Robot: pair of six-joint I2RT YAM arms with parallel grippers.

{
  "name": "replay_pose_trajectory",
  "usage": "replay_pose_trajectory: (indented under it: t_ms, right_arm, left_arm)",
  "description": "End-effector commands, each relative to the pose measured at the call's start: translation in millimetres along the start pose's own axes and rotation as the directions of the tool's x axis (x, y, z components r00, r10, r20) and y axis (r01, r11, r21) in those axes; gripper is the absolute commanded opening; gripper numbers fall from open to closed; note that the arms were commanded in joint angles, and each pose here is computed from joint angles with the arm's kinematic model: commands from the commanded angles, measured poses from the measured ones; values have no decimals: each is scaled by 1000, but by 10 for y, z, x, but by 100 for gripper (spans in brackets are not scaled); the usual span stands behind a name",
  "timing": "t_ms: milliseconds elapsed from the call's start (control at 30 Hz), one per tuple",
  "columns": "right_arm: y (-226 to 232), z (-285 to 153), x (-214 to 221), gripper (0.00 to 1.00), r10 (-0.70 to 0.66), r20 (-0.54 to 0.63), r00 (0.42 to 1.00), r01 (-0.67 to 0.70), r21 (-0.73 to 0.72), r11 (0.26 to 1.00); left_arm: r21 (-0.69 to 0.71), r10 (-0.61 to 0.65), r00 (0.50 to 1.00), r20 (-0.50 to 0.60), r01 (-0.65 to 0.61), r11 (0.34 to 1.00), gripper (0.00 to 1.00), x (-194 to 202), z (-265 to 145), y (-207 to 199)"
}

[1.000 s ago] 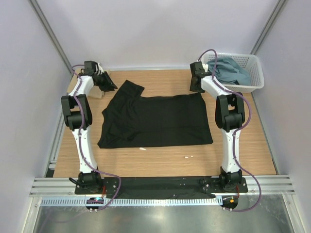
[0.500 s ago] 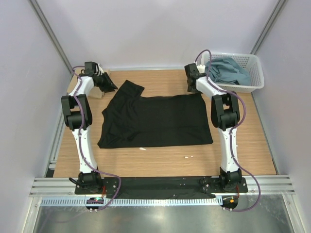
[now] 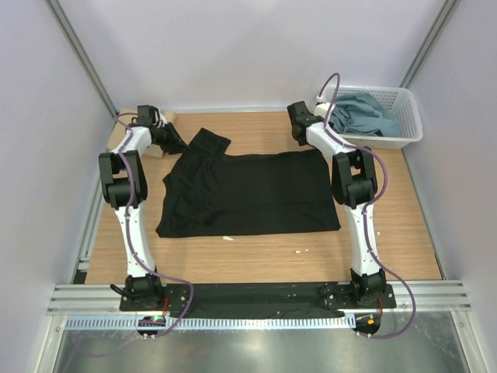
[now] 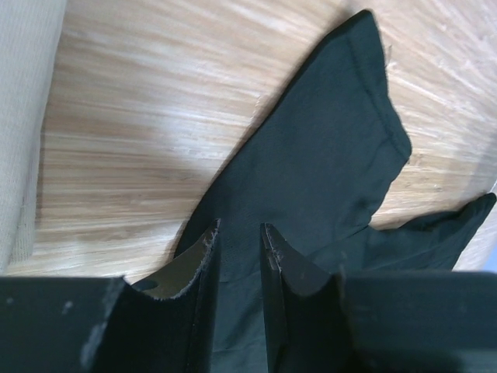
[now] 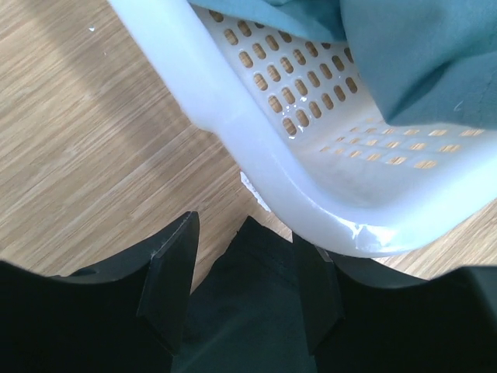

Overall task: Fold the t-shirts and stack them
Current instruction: Fold the tshirt

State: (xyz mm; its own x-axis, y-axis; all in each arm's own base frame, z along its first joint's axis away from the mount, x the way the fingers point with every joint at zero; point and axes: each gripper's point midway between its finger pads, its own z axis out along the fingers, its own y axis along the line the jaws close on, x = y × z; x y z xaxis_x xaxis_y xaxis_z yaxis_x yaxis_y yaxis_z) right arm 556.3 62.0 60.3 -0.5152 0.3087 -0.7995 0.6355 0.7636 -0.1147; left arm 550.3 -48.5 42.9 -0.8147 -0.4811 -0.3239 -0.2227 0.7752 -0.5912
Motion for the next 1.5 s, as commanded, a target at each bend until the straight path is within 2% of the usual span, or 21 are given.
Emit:
replay_pose_trajectory:
  t_ms: [0, 500, 567, 667, 700, 867, 900, 1133, 1467]
  right_arm:
    - [85, -63, -71, 57, 97, 41, 994, -98, 17, 995]
    - [26, 146, 268, 39, 66, -22, 998, -65, 56, 996]
    - [34, 148, 276, 35, 66, -26, 997, -65, 53, 996]
    - [28, 140, 260, 20, 47, -26, 999, -46, 51, 998]
    - [36, 128, 233, 13, 43, -22, 999, -42, 46, 998]
    - [34, 68, 98, 4, -13, -7, 1000, 13, 30, 999]
    - [46, 60, 69, 2, -26, 1, 1000, 26, 20, 999]
    - [62, 67, 179, 1, -57, -30, 998, 57, -9, 998]
    - [52, 129, 280, 1, -39, -66, 997, 37, -23, 999]
  left_arm:
    - [56, 45, 996, 72, -49, 997, 27, -191, -252, -256]
    - [79, 53, 995, 81, -60, 995, 26, -265, -266, -296]
    - [81, 54, 996, 77, -60, 995, 26, -256, -249, -286]
    - [78, 82, 993, 81, -88, 993, 27, -285, -229, -275]
    - [67, 134, 988, 83, -140, 988, 27, -281, -205, -264]
    - [40, 214, 974, 71, -218, 975, 32, -383, -46, -218]
    - [35, 209, 977, 35, -211, 977, 33, -314, 113, -106]
    - [-7, 281, 959, 34, -281, 960, 34, -398, 320, -121]
    - [-15, 321, 947, -29, -321, 947, 34, -173, 416, -160]
